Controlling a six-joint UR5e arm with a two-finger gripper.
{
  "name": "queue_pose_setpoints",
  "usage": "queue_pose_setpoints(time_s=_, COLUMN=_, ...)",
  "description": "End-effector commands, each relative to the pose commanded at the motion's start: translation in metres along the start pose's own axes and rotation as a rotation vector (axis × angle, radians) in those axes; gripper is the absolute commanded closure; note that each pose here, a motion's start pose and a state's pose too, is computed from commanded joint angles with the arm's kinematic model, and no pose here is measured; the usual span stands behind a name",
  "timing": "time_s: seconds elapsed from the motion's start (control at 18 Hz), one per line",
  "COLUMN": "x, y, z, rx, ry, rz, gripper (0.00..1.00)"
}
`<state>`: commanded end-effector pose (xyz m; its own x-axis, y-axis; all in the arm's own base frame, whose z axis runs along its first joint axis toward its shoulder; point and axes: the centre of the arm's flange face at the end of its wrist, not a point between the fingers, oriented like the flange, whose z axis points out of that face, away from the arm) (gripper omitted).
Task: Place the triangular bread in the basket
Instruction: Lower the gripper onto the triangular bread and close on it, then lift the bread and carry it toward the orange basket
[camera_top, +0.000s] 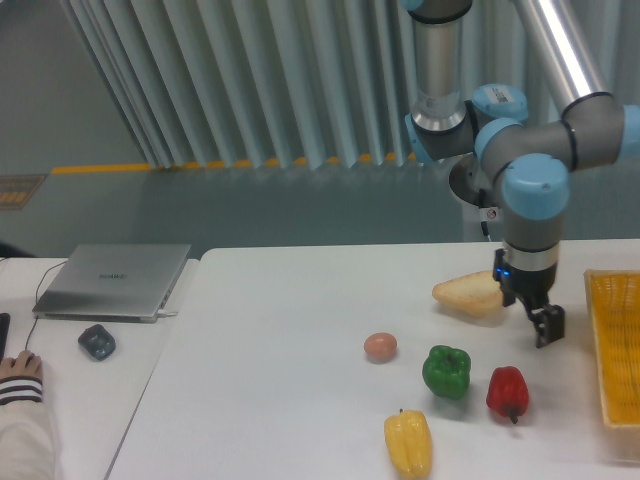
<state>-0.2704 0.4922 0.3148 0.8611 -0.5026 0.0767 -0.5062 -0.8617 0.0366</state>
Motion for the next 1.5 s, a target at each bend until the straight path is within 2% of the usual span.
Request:
queue_pose_setpoints(time_s=0.22, x=0.022, y=-0.018, z=0.020, rx=-0.072, ry=0.013, rz=-0.008, gripper=0.00)
queue_pose_setpoints(time_s=0.44, x=0.028, y=-0.019, z=0.029, rx=-0.085, ry=0.025, rz=-0.021, gripper=0.00)
queue_pose_setpoints(time_s=0.78, x=0.051, y=-0.033, z=0.049, rx=-0.153, ry=0.041, rz=0.032, gripper=0.00)
queue_pose_setpoints(time_s=0.94, x=0.047, y=-0.032, z=0.057, rx=-0.187, ry=0.044, rz=0.036, gripper=0.03)
queue_pose_setpoints(time_s=1.11, x=0.042, y=-0.034, z=0.055, rx=-0.187, ry=0.039, rz=0.033, gripper=0.42)
queue_pose_setpoints(time_s=1.28, x=0.038, y=-0.034, z=0.051, rx=-0.187, ry=0.040, rz=0.028, gripper=0.77)
queue_pose_setpoints(time_s=1.33, x=0.037, y=-0.032, z=0.049, rx=-0.188, ry=0.040, rz=0.026, gripper=0.86)
queue_pose_setpoints(time_s=1.5, x=0.030, y=-0.030, z=0.035, rx=-0.200, ry=0.072, rz=0.025, gripper=0.95)
